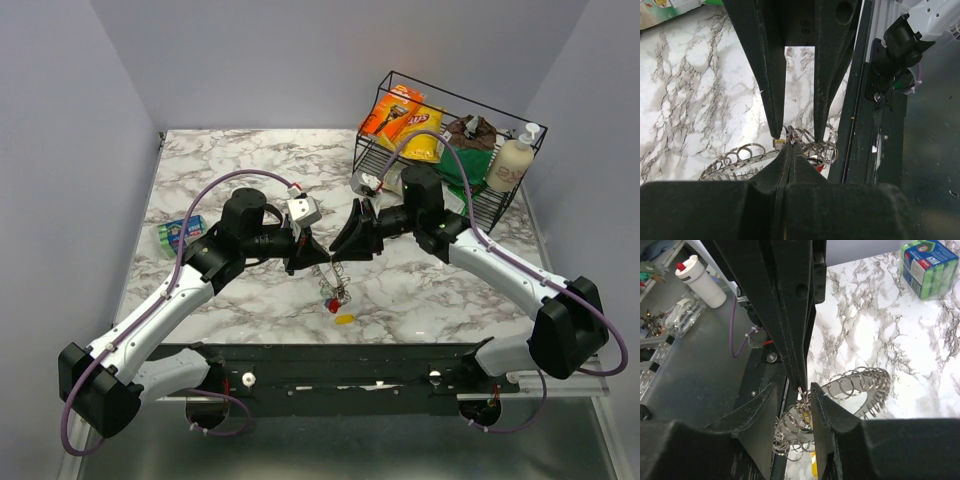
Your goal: Put the keys on the keyring
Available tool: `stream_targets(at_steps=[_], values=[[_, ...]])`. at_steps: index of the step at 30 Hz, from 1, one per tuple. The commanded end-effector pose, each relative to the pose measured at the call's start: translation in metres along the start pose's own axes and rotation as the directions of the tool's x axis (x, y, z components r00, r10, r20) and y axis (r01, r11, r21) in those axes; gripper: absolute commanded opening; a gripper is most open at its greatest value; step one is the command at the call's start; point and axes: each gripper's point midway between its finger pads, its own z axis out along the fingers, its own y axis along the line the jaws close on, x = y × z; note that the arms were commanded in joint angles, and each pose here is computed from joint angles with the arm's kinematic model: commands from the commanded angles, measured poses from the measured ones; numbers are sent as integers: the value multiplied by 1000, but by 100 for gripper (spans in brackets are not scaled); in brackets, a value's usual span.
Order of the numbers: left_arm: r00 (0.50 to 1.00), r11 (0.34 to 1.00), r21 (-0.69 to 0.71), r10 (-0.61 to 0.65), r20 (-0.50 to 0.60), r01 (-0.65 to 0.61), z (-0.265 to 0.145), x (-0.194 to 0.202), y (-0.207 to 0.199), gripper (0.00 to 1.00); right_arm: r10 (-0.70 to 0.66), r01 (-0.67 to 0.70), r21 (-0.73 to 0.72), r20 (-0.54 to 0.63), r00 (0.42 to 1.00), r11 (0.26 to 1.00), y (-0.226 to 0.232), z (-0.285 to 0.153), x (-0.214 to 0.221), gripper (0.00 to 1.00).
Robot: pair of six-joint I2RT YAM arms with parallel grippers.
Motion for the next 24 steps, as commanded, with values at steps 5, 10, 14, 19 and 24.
stream_targets(at_steps=[5,10,14,19,24], values=[[997,998,52,41,72,-45,-5,-27,-16,0,10,-10,27,-13,1000,1000,-6,3,4,38],[995,997,38,59,85,-62,-8,-29,-16,0,-4,4,21,-22,1000,1000,-6,3,9,34],[995,997,37,58,84,-61,-9,-29,-16,0,-6,6,10,-23,1000,1000,-4,2,10,32],[994,997,46,61,95,-65,-9,-33,-19,0,-5,5,-13,-21,1000,1000,-1,3,9,24],[992,996,49,68,105,-74,-10,-36,-20,0,-1,1,-17,-24,1000,1000,-1,3,11,16]])
